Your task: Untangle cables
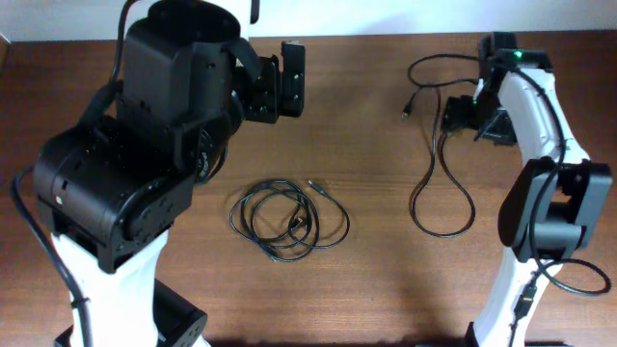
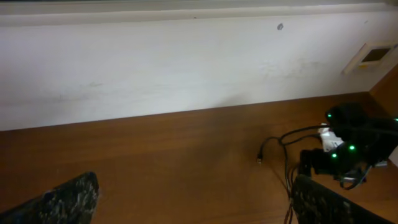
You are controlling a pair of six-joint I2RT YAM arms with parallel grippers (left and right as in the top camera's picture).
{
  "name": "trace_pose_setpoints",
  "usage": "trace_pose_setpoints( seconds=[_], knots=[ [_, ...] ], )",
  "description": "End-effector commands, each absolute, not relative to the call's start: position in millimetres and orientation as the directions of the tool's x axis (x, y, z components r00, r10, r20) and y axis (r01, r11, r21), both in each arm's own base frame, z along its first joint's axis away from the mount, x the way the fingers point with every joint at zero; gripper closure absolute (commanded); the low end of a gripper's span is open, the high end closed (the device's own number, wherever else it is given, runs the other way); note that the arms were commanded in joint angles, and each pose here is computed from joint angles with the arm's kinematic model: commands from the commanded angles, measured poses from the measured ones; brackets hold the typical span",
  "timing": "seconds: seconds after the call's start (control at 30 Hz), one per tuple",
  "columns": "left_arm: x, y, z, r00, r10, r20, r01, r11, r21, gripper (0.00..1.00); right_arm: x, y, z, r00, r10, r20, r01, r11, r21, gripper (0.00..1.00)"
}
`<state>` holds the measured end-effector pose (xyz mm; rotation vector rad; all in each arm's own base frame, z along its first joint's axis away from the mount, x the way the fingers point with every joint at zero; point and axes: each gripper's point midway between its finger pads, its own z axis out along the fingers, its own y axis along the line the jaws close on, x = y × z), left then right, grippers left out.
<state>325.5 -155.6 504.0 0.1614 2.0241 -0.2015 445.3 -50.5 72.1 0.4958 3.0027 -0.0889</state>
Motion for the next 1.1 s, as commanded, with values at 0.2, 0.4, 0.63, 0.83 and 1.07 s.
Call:
trace_pose_setpoints(
  seconds=[0.2,0.4,0.63,0.83,1.07],
  knots=[
    [322,-148,504,-0.444,0.041,-0.895,0.189,0.981,-0.049,0.01,450,-20,42,-0.956,0.281,-0.084,0.280,0.960,0.020,0.01],
    [322,-143,503,-0.446,0.044,-0.894,0.166,0.985,-0.034,0.01,444,-19,7,-0.955,0.281,-0.091,0.280,0.960,0.026,0.01],
    [319,-141,497,-0.468,0.059,-0.882,0.165,0.986,-0.021,0.01,435,-19,-18,-0.956,0.281,-0.089,0.280,0.960,0.025,0.86],
    [318,-140,495,-0.474,0.064,-0.878,0.162,0.987,-0.016,0.01,435,-12,-26,-0.962,0.255,-0.097,0.250,0.966,0.063,0.96],
    [318,-131,491,-0.485,0.075,-0.871,0.124,0.992,0.017,0.01,512,-60,148,-0.832,0.370,-0.413,0.390,0.920,0.039,0.96]
  ],
)
